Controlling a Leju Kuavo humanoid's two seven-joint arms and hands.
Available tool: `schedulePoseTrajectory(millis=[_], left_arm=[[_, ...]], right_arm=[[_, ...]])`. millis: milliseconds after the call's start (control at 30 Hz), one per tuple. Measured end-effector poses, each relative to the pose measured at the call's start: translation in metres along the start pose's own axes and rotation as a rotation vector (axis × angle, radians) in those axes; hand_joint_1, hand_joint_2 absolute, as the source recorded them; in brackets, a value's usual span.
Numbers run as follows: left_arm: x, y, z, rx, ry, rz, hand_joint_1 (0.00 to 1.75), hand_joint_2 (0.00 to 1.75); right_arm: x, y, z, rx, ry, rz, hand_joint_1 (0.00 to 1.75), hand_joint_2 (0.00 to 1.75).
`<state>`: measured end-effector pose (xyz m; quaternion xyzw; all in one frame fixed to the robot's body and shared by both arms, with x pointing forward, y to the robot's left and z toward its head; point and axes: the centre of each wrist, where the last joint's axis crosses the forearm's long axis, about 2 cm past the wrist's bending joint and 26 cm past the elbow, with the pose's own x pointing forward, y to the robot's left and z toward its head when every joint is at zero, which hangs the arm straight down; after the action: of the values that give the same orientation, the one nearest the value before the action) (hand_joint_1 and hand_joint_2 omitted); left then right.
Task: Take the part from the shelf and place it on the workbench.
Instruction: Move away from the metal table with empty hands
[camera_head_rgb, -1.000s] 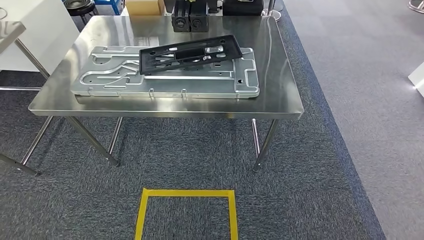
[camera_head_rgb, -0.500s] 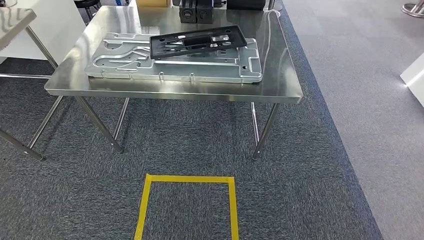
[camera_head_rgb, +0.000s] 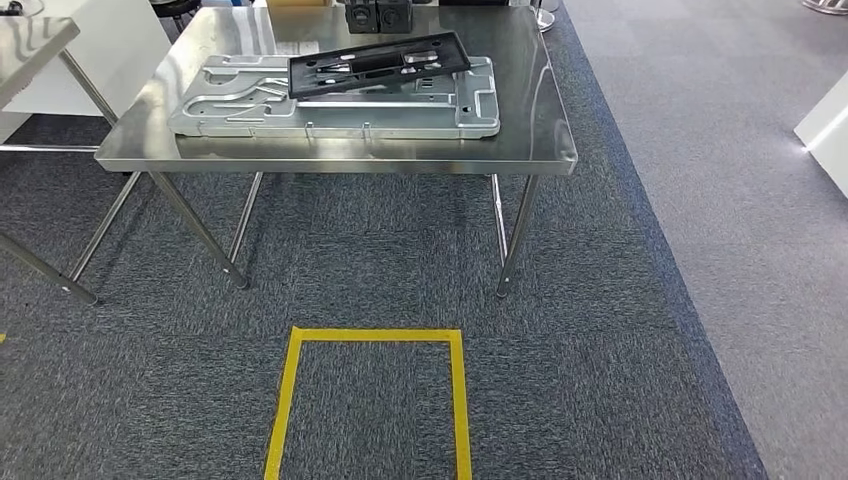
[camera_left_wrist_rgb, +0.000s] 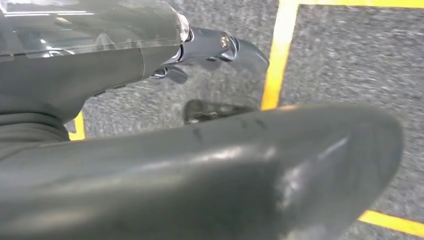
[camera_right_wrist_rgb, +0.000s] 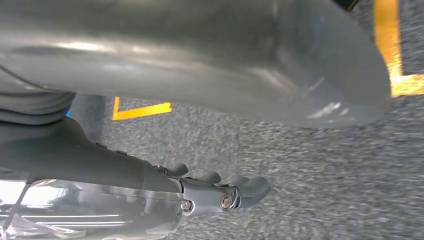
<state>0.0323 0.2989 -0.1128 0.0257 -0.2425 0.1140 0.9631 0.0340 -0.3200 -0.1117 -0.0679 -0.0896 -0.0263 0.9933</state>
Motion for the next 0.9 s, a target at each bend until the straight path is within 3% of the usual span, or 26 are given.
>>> schedulePoseTrajectory(millis=[500,900], left_arm=[[0.0013,-0.0029,-0.0005,-0.001,0.002,-0.004,0.00,0.00],[0.0006,-0.0066,-0.0002,0.006,0.062,-0.027,0.00,0.00]], right_arm=[[-0.0023,0.0034,0.0005,0.011,-0.006,0.006,0.00,0.00],[0.0005,-0.0011,-0.0001,-0.006,0.000,0.029,0.00,0.00]])
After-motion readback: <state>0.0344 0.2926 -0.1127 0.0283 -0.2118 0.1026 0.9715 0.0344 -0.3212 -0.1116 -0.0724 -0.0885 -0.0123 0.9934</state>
